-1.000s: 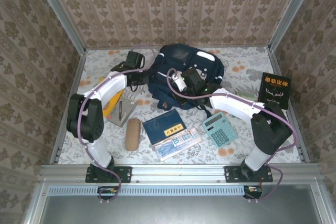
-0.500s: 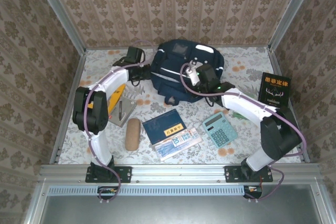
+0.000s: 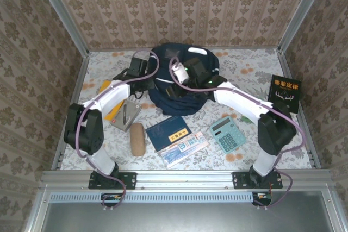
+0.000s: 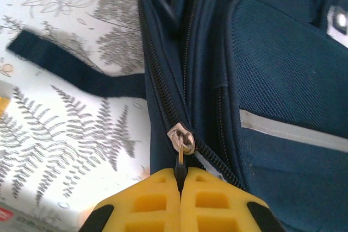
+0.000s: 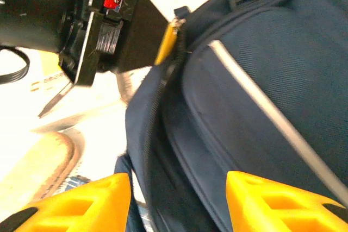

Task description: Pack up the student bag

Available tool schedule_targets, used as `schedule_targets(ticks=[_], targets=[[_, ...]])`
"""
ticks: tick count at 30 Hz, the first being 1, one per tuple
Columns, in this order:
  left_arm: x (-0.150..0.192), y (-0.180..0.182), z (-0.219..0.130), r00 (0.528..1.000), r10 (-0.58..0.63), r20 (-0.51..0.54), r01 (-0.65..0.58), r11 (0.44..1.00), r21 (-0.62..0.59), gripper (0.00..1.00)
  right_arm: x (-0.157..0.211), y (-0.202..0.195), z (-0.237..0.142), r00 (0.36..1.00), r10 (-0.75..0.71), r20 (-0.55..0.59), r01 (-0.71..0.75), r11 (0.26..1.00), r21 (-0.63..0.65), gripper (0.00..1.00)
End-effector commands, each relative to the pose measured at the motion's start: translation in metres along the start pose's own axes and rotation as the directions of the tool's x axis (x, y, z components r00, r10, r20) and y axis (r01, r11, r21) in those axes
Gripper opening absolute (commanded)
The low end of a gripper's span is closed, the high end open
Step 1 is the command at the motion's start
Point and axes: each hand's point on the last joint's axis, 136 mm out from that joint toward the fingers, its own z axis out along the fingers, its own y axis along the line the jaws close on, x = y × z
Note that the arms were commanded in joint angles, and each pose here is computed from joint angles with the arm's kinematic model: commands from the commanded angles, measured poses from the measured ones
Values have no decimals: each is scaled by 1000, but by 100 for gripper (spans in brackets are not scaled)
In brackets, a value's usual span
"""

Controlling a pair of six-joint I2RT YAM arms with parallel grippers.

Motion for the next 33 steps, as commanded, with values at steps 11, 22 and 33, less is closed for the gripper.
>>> schedule_targets(ticks=[11, 22, 33], targets=[[-3, -30, -40, 996, 28, 83, -35, 996, 85, 0, 17, 10, 63, 978, 155, -142, -170, 981, -97, 49], [-14, 1, -20, 997, 17, 78, -16, 1000, -9, 0, 21, 19, 33, 989, 103, -110, -116, 987, -110, 0], [-74, 49, 44, 995, -60, 75, 67, 993, -96, 0, 40, 18, -18, 996, -5, -95, -1, 998, -58, 0]])
